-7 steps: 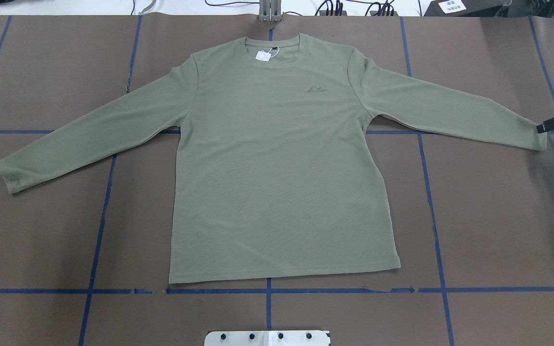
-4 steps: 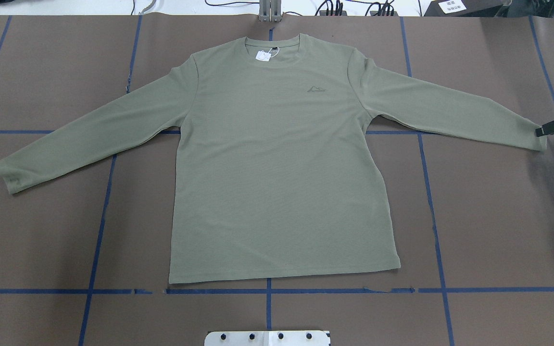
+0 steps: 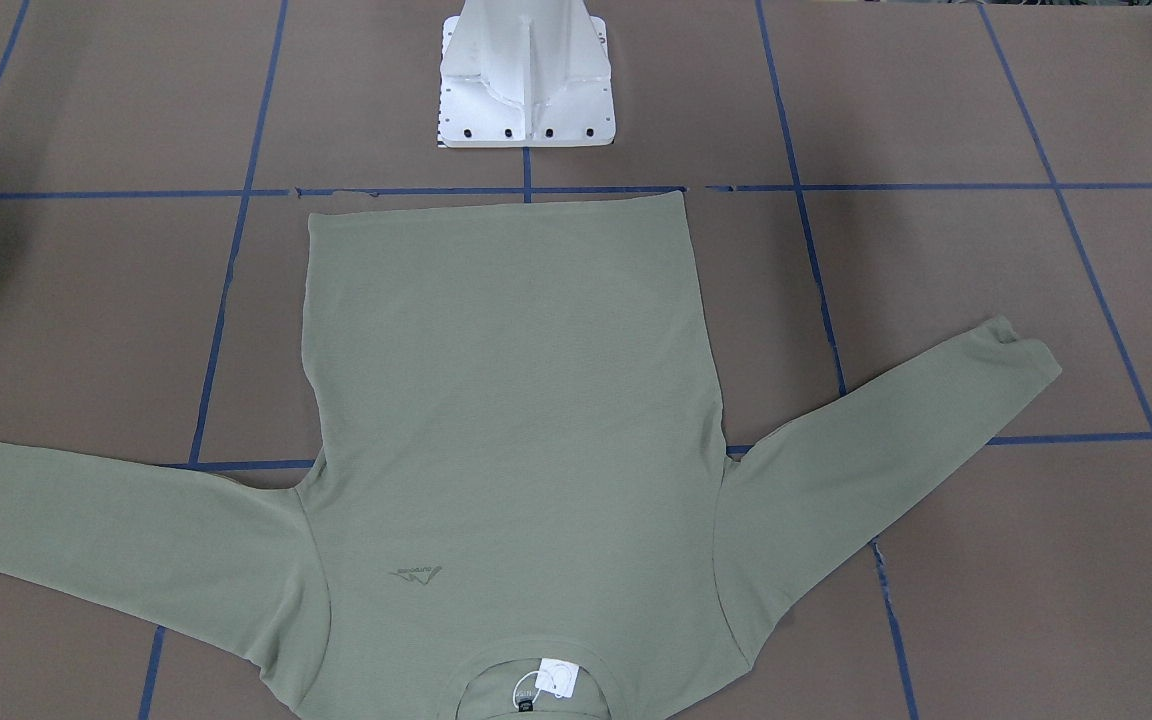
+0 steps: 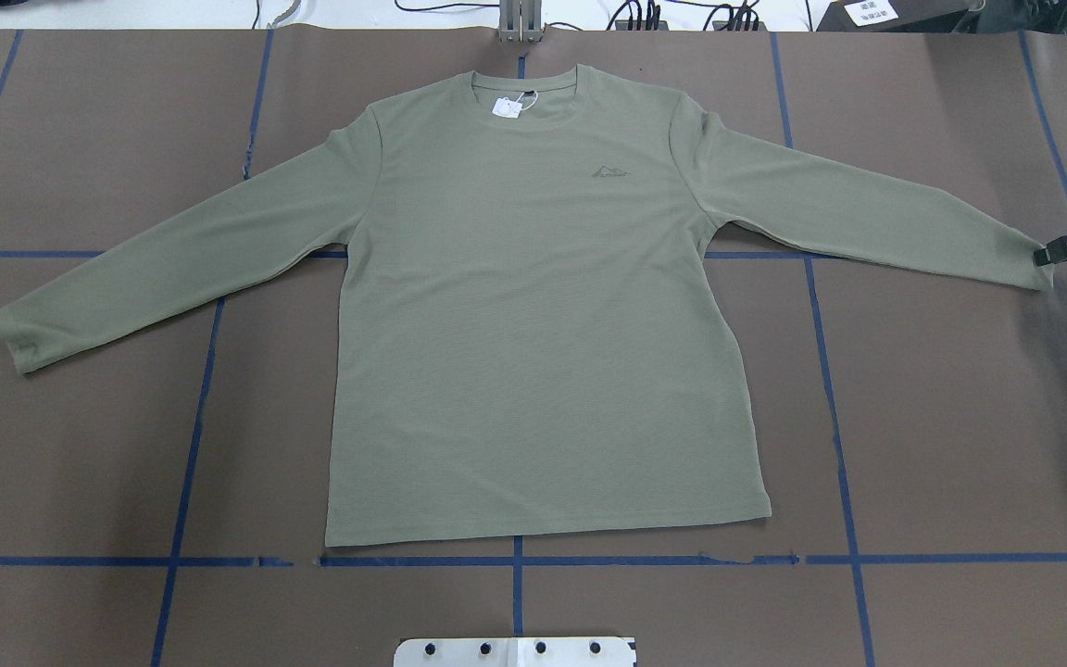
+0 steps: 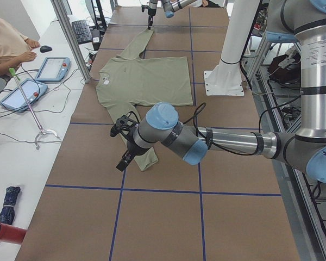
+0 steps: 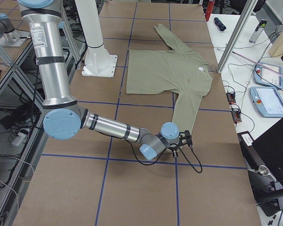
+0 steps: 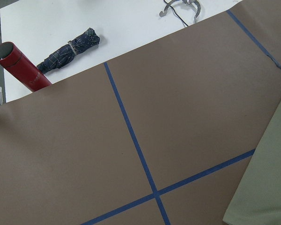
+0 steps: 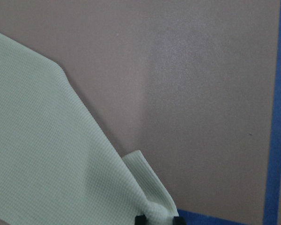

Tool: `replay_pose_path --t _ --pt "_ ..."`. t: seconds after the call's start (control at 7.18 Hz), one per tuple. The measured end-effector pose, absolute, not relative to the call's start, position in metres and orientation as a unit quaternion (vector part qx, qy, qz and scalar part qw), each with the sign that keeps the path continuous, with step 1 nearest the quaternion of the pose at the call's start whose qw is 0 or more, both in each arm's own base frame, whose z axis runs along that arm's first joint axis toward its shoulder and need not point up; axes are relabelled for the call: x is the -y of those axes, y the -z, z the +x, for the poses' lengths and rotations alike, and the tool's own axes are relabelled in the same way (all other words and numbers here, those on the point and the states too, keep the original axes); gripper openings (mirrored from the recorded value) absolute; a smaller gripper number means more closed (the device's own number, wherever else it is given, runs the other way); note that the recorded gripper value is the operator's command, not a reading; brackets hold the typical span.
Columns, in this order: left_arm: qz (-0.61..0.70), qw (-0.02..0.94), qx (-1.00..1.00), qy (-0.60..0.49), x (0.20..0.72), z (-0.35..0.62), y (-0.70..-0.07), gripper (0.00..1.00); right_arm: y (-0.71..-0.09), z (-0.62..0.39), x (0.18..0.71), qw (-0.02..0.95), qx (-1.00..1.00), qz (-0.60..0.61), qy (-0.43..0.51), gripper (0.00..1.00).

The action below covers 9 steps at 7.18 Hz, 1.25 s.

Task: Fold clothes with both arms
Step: 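Lower the right gripper onto the sleeve cuff nearest it and grasp, then carry the grasped sleeve with the right gripper across the shirt chest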

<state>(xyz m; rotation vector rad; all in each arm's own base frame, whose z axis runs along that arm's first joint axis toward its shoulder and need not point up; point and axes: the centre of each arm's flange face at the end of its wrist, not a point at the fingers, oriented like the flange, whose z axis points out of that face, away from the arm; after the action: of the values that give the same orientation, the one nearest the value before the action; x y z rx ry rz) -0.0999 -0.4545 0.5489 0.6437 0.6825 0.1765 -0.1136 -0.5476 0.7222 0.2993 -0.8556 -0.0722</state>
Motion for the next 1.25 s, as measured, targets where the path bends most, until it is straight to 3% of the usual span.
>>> replay_pose_path --t 0.28,0.7,0.98,1.25 --pt "0.310 0.888 -0.328 -0.085 0.454 -0.100 -0.548 1.00 -0.715 -0.113 0.548 0.896 0.415 0.152 0.037 0.00" --pt "0.311 0.888 -0.328 -0.085 0.454 -0.100 -0.548 1.00 -0.637 -0.107 0.567 0.892 0.416 0.178 0.013 0.00" --pt "0.310 0.888 -0.328 -0.084 0.454 -0.101 -0.549 1.00 -0.533 -0.116 0.582 0.916 0.362 0.170 -0.039 0.00" --pt "0.307 0.889 -0.329 -0.083 0.453 -0.101 -0.551 1.00 -0.386 -0.191 0.597 0.940 0.289 0.158 -0.089 0.00"
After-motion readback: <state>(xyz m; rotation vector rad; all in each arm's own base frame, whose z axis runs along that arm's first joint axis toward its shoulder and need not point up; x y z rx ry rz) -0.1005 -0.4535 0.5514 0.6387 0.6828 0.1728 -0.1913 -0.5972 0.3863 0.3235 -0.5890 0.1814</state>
